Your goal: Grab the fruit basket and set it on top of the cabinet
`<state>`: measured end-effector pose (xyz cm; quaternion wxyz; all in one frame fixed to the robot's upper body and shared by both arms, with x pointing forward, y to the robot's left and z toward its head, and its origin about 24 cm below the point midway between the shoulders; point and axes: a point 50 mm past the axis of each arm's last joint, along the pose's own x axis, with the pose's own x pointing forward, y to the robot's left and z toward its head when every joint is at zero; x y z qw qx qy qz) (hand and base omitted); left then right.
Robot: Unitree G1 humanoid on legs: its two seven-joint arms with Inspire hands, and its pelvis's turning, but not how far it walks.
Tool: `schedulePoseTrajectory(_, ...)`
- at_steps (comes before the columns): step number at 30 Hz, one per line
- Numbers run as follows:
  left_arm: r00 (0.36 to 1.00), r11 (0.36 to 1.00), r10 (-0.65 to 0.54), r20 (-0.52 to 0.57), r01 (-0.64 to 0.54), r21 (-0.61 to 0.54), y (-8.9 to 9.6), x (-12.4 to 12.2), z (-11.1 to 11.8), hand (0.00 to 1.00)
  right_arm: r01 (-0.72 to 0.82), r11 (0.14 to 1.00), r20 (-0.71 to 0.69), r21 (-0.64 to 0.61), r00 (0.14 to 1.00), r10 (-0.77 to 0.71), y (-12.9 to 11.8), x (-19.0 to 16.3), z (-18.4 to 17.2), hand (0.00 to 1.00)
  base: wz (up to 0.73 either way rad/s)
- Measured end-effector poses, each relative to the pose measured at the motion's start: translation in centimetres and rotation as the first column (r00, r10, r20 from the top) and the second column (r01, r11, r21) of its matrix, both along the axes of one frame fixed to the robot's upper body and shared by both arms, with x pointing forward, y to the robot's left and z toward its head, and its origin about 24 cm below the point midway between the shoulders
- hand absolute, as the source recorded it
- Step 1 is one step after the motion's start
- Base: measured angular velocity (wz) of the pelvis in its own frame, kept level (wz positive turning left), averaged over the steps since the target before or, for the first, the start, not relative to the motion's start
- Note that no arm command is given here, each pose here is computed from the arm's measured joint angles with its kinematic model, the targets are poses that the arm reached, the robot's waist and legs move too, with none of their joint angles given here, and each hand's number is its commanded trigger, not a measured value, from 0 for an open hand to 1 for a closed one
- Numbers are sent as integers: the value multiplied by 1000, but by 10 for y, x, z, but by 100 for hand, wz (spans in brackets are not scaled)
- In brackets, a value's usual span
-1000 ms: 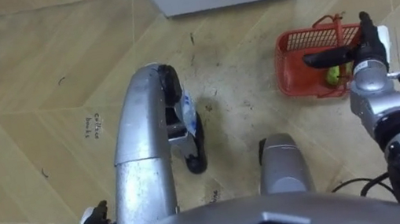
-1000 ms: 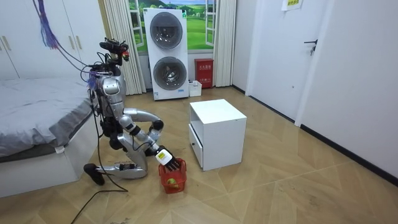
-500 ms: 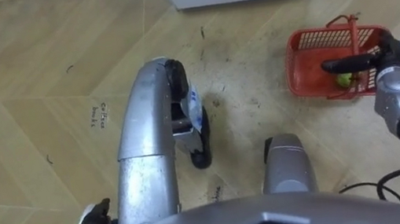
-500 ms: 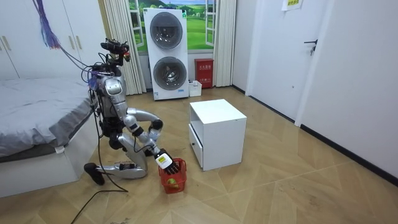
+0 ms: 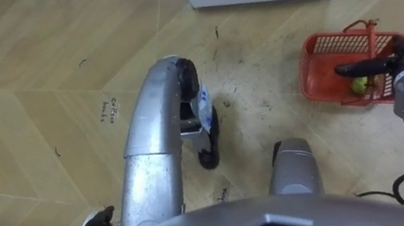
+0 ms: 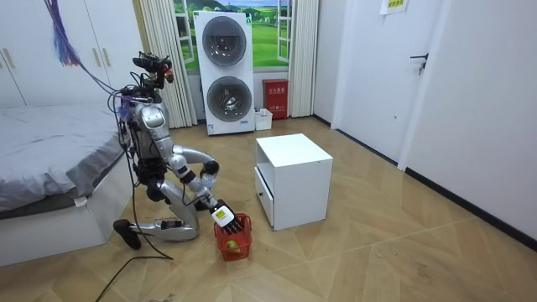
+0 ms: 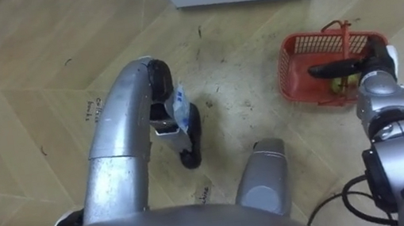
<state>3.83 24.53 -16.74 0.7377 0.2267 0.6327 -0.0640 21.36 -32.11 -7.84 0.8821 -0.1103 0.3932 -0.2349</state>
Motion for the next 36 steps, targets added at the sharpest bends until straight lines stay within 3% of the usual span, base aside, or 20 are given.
schedulePoseTrajectory(19,1000,1000,-8,-14,8,-17,-1,0,0,0,7,1000,-99,9,995,-6,-5,-15,-8,100,2)
schedulePoseTrajectory(36,998,999,-42,45,42,-13,-3,29,3,0,-22,1000,-100,18,995,24,-1,-13,-9,100,0)
